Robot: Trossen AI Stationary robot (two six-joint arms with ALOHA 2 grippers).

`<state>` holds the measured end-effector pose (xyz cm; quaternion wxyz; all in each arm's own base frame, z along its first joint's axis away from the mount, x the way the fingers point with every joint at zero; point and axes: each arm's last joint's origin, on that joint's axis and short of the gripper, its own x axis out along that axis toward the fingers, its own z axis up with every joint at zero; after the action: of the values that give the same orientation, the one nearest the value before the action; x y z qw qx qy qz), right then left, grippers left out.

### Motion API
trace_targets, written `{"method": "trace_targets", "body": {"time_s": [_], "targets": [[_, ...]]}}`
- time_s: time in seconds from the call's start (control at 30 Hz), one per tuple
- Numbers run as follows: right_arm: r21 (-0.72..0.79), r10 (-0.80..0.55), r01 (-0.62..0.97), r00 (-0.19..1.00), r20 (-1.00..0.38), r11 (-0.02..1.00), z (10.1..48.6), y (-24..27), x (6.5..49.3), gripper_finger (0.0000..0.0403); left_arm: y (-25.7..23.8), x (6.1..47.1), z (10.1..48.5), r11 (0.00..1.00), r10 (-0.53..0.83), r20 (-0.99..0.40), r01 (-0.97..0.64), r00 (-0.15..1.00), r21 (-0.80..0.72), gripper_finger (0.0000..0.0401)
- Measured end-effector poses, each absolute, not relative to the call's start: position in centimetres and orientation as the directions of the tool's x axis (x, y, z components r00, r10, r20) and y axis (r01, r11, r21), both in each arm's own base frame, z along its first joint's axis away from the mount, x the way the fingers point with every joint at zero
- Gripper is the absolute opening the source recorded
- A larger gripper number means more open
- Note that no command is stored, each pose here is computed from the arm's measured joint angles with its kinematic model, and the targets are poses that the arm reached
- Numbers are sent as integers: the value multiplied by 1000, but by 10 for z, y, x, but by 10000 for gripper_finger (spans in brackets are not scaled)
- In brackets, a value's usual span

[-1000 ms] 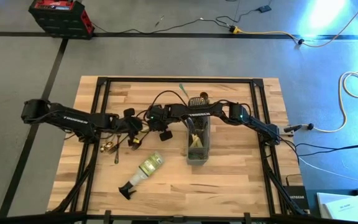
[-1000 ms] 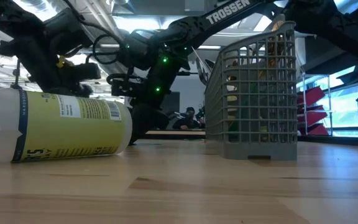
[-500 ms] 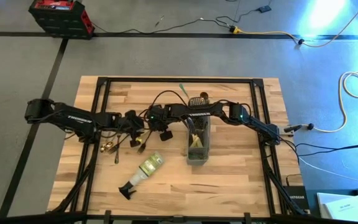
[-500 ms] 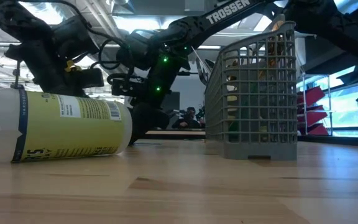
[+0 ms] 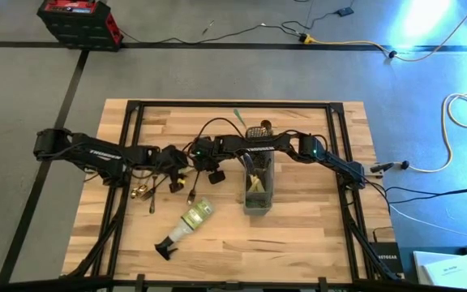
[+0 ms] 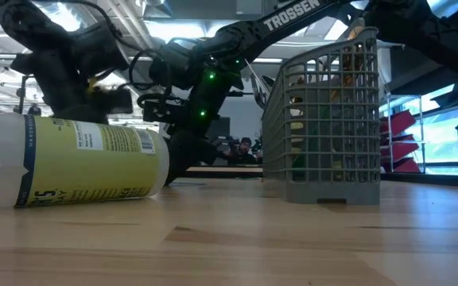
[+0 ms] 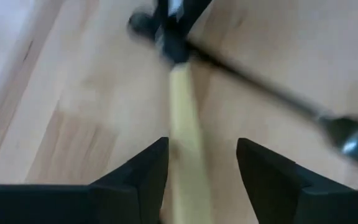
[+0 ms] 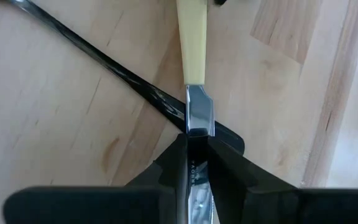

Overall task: Sort silverware
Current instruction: Put the table knife into the silverware basket

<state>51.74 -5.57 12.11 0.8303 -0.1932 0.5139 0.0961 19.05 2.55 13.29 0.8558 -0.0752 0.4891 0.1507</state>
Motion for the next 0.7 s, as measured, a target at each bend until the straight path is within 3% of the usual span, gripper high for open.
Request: {"method": "trace_targets", "body": {"time_s": [0.33, 0.7], "targets": [[-221, -38, -358, 454, -890, 907, 121, -55, 517, 43, 32, 192, 125, 954, 147, -886, -301, 439, 9, 166], [-219, -36, -362, 451, -892, 906, 121, -54, 517, 44, 31, 194, 117, 957, 114, -906, -290, 407, -9, 79]]}}
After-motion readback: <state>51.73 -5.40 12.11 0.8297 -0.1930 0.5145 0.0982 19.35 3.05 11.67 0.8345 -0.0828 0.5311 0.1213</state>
